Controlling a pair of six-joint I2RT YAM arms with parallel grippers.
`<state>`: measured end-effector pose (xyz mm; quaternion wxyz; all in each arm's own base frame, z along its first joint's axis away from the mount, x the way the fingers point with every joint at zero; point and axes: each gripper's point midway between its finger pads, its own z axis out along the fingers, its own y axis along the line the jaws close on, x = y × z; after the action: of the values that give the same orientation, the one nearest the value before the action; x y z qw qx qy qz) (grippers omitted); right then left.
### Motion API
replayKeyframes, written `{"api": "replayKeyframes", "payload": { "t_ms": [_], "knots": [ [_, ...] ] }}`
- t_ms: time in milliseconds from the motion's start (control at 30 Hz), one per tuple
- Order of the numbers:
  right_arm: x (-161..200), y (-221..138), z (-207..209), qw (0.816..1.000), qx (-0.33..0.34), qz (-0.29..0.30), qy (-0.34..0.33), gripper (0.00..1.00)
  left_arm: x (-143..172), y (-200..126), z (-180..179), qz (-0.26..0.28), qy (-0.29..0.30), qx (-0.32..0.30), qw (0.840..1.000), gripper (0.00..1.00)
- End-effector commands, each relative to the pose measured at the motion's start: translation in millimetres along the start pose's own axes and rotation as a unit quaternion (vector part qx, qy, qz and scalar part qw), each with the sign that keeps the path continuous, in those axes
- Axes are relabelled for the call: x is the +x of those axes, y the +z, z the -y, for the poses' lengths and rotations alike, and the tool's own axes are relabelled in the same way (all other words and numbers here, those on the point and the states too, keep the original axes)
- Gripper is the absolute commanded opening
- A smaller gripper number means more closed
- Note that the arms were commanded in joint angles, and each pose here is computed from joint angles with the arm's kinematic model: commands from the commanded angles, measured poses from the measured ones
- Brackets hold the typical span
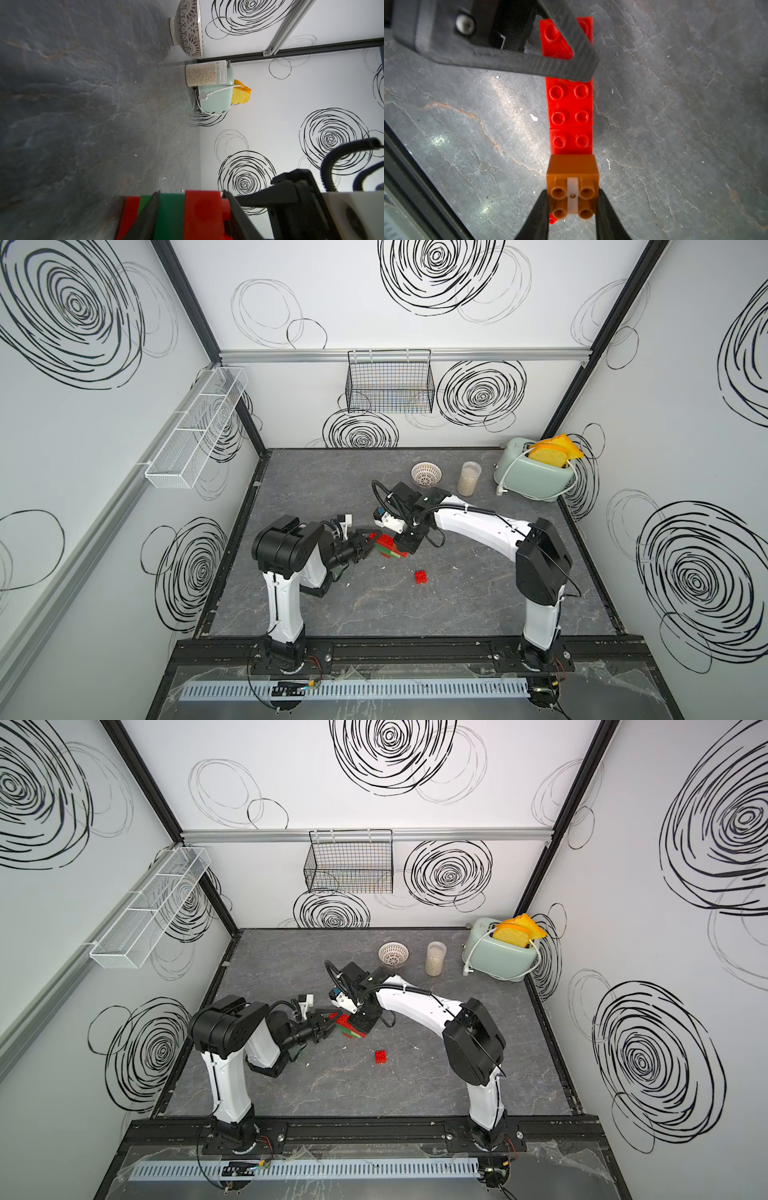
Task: Assemble a heart with lego
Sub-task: Assemble the lego brick with the lego brick, then pick up the lego brick from the center of the board.
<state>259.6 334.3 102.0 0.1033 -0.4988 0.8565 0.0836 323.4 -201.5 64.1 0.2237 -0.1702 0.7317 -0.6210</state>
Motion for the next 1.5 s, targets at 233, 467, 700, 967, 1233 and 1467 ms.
{"api": "replayKeyframes", "payload": {
  "t_ms": [233, 467, 700, 967, 1233, 1467],
  "knots": [
    [31, 42, -9, 0.995, -0.017, -0.094, -0.019, 0.24, -6, -6, 27, 0.024, 0.061, 0.055, 0.996, 0.21],
    [42, 61, -7, 0.991, -0.023, -0.129, -0.034, 0.24, -7, -6, 26, 0.023, 0.061, 0.056, 0.996, 0.21],
    [24, 56, -2, 0.995, -0.004, -0.094, -0.028, 0.32, -8, -7, 26, 0.023, 0.061, 0.056, 0.996, 0.21],
    [-41, -61, 9, 0.989, 0.001, 0.143, 0.022, 0.71, -11, -9, 25, 0.028, 0.061, 0.054, 0.996, 0.21],
    [16, -41, 2, 0.991, -0.005, 0.102, 0.083, 0.76, -14, -10, 29, 0.033, 0.062, 0.058, 0.996, 0.21],
    [57, -12, -5, 0.982, 0.025, 0.088, 0.164, 0.77, -15, -13, 32, 0.038, 0.062, 0.059, 0.996, 0.21]
  ]
}}
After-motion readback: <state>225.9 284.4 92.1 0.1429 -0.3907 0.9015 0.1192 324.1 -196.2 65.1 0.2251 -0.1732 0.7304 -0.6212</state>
